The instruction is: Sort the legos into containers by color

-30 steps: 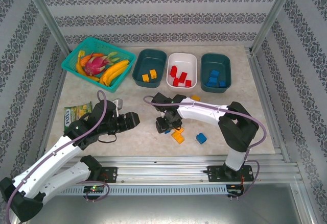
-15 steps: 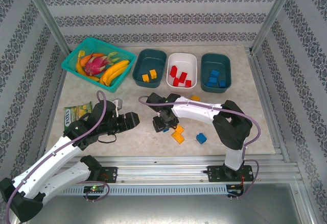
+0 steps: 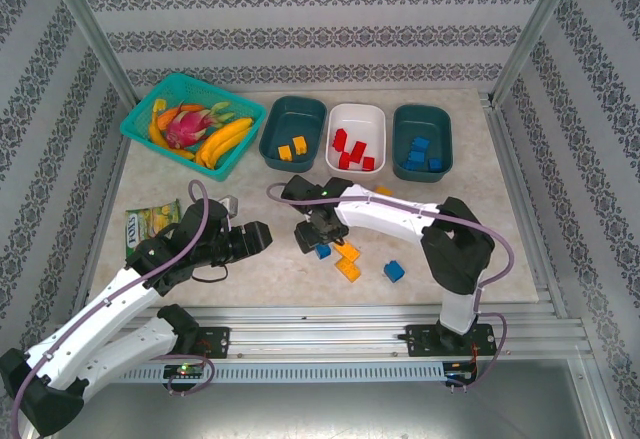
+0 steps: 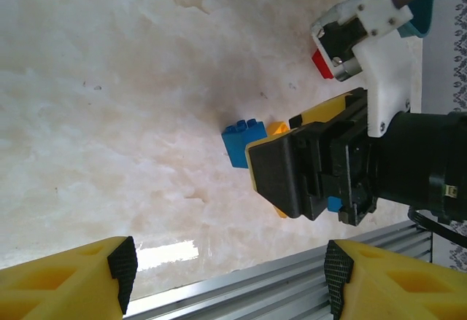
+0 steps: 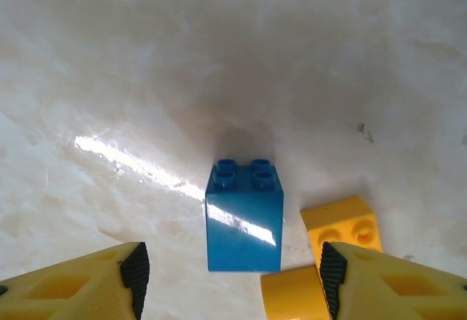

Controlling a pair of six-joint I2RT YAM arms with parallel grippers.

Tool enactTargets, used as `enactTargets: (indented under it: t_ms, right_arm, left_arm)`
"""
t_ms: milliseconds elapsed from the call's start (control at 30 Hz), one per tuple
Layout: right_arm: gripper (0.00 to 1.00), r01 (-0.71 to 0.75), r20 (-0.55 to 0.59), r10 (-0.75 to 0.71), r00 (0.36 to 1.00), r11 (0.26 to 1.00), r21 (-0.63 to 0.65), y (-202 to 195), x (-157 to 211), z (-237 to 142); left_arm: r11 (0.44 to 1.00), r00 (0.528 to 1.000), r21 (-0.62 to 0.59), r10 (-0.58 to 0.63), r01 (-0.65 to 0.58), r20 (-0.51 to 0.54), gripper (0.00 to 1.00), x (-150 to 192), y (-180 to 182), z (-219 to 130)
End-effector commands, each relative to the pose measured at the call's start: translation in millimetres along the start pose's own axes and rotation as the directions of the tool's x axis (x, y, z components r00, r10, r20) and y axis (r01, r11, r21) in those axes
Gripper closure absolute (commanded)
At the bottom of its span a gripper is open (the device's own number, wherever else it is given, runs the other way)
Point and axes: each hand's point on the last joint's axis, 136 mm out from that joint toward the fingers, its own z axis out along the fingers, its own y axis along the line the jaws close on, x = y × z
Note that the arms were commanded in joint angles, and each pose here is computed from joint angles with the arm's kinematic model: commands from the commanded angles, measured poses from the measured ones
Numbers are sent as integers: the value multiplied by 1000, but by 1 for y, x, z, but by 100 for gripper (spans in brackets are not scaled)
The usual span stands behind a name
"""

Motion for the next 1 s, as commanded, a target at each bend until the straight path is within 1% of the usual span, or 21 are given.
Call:
enactTargets:
  t_ms: [0, 167, 300, 400, 567, 667, 733, 800, 900, 967]
  right_arm:
    - [35, 33, -62, -31, 998, 999, 30, -1, 4, 20]
    - [39, 44, -107, -39, 993, 998, 42, -5, 3, 36]
    - [40, 54, -111, -49, 993, 998, 43, -7, 4, 40]
    - [49, 55, -120, -50, 992, 998, 39, -7, 7, 43]
    - [70, 44, -98, -41, 994, 998, 33, -6, 3, 39]
    - [78, 33, -35, -32, 999, 999, 25, -7, -11, 17]
    - [81, 8, 14, -9, 1000, 1000, 21, -13, -23, -4]
    - [81, -40, 74, 38, 997, 999, 15, -29, -38, -31]
    - [81, -148, 164, 147, 975, 989, -1, -74, -60, -68]
    - [80, -239, 208, 237, 949, 971, -16, -115, -73, -84]
  left_arm:
    - [1000, 998, 5, -30, 30, 49, 29, -9, 1, -3]
    - [1000, 998, -1, -28, 29, 54, 29, -10, 0, -5]
    - [1000, 998, 2, -25, 25, 60, 29, -11, -1, -6]
    - [1000, 998, 9, -30, 30, 59, 29, -11, -1, -4]
    - [999, 998, 19, -27, 26, 50, 30, -11, -4, 0]
    - [999, 999, 39, -15, 14, 42, 30, -13, -11, 3]
    - [998, 999, 59, -2, 0, 42, 29, -18, -21, 4]
    - [995, 999, 98, 18, -23, 49, 30, -29, -42, 4]
    - [986, 998, 157, 58, -63, 36, 29, -47, -78, 15]
    - [975, 996, 204, 80, -84, 25, 29, -62, -105, 29]
